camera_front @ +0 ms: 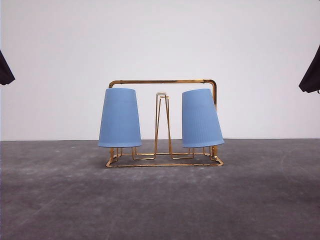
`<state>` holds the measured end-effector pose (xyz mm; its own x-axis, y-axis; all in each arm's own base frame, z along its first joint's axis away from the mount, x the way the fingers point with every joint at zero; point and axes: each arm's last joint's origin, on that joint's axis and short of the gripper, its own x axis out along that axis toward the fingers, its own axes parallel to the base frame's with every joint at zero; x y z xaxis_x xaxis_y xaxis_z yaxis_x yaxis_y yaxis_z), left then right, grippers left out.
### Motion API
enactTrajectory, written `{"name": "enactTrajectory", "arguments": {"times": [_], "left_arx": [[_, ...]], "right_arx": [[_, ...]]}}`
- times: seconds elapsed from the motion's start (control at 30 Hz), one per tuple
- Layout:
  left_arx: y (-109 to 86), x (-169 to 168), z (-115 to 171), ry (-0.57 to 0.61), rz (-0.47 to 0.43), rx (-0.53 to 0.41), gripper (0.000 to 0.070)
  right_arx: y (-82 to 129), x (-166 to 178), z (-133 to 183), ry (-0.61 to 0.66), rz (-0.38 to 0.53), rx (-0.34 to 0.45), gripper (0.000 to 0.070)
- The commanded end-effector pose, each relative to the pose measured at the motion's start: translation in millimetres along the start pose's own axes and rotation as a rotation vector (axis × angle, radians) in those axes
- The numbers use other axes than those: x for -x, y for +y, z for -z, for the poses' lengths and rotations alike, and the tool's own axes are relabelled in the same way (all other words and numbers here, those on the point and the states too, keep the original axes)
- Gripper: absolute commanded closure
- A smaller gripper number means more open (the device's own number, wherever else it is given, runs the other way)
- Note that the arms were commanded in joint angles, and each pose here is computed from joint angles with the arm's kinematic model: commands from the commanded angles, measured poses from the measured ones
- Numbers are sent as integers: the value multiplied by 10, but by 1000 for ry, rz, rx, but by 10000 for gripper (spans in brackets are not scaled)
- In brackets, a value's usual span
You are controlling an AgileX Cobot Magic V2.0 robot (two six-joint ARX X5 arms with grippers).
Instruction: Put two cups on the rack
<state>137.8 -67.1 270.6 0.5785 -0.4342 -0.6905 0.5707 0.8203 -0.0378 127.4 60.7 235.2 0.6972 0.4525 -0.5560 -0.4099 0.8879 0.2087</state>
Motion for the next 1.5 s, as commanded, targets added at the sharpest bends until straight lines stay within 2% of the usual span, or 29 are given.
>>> {"name": "enactTrajectory", "arguments": {"times": [0.0, 0.2, 0.3, 0.4, 0.6, 0.73, 0.87, 0.97, 1.47], "left_arx": [[-4, 28, -48, -20, -1, -30, 700], [-4, 32, -46, -21, -3, -34, 700], [12, 61, 40, -58, -25, -33, 700], [63, 59, 251, -171, -79, 10, 700], [164, 38, 714, -493, -247, 68, 700], [220, -37, 975, -608, -378, 95, 700], [262, -135, 1166, -630, -480, 138, 700], [287, -202, 1244, -636, -506, 173, 700], [310, -295, 1310, -628, -509, 190, 700]], "right_arx": [[11, 3, -28, -10, -5, -2, 662], [11, 3, -28, -10, -5, -2, 663], [12, 3, -28, -10, -5, -2, 663], [12, 3, -28, -10, -5, -2, 663], [12, 3, -28, -10, -5, -2, 663], [12, 3, -28, -10, -5, -2, 663], [12, 3, -28, -10, -5, -2, 663], [12, 3, -28, -10, -5, -2, 663], [12, 3, -30, -12, -5, -1, 663]]}}
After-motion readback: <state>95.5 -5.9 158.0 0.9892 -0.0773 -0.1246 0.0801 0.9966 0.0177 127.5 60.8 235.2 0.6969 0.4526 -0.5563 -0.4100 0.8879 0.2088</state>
